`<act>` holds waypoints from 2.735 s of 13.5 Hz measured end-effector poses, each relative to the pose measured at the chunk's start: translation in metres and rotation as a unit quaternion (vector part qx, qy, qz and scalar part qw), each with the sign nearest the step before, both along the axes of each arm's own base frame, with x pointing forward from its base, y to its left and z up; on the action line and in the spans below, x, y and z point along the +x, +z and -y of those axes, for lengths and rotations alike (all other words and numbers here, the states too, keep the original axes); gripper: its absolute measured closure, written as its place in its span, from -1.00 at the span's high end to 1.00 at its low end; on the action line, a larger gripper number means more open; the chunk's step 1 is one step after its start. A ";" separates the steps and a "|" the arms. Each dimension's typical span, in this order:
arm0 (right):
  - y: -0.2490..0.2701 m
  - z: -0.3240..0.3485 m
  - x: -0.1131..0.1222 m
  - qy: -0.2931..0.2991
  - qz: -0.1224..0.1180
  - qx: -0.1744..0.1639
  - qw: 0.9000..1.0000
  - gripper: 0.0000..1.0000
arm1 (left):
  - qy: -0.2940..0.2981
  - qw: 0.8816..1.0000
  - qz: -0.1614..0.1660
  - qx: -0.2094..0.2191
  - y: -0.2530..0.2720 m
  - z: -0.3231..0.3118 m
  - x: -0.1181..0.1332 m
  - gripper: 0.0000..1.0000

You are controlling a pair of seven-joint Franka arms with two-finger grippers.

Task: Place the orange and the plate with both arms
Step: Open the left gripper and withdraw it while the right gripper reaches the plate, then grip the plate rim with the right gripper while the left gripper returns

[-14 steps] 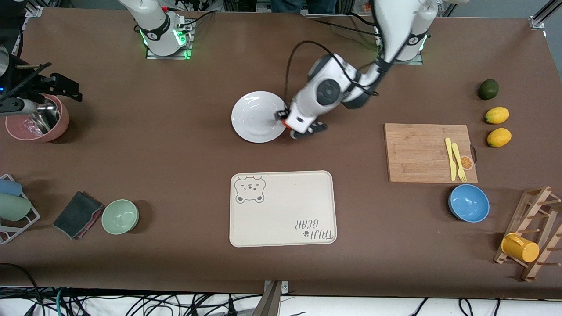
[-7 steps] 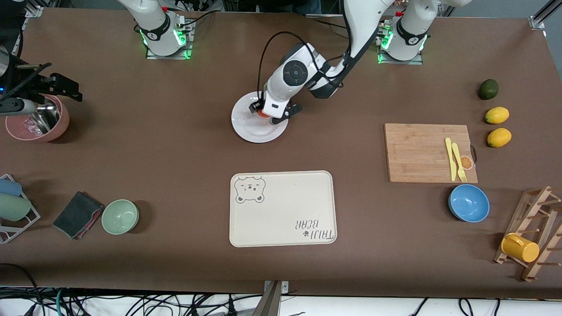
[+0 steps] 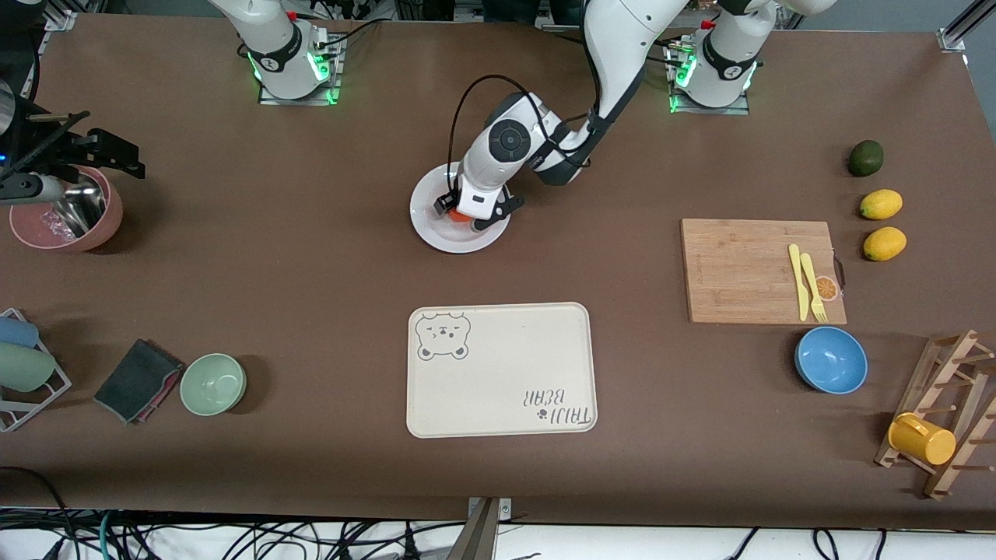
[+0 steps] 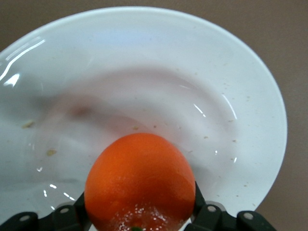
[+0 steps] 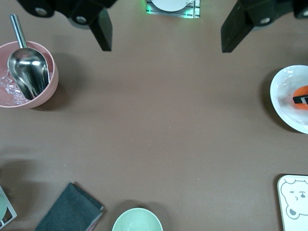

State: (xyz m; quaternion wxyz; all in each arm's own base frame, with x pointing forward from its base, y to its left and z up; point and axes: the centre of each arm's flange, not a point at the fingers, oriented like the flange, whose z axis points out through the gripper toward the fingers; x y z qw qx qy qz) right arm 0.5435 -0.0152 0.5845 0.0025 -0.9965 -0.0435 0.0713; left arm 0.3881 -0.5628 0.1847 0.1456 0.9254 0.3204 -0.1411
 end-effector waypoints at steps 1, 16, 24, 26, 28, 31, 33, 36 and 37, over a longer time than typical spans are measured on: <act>0.000 0.000 0.000 0.000 0.000 0.000 1.000 1.00 | 0.002 1.000 0.003 -0.003 0.005 0.001 0.005 0.81; -0.136 -0.086 -0.006 0.029 -0.241 0.150 0.958 1.00 | -0.165 0.982 -0.064 0.070 0.106 -0.227 0.193 1.00; -0.282 -0.238 -0.007 0.010 -0.162 0.262 0.951 1.00 | -0.228 0.968 -0.018 0.101 0.127 -0.476 0.276 1.00; -0.304 -0.239 -0.010 0.018 -0.166 0.310 0.936 1.00 | -0.248 0.964 -0.003 0.094 0.155 -0.506 0.279 1.00; -0.335 -0.236 -0.015 0.031 -0.168 0.334 0.927 1.00 | -0.244 0.965 0.011 0.098 0.185 -0.524 0.278 1.00; -0.389 -0.234 -0.036 0.048 -0.174 0.388 0.904 1.00 | -0.235 0.966 0.025 0.106 0.226 -0.545 0.271 1.00; -0.415 -0.232 -0.050 0.056 -0.172 0.419 0.890 1.00 | -0.232 0.966 0.030 0.111 0.246 -0.550 0.266 1.00; -0.438 -0.234 -0.063 0.066 -0.178 0.434 0.881 1.00 | -0.253 0.960 0.038 0.111 0.271 -0.551 0.257 1.00; -0.441 -0.235 -0.064 0.066 -0.180 0.434 0.880 1.00 | -0.260 0.958 0.040 0.110 0.277 -0.554 0.254 1.00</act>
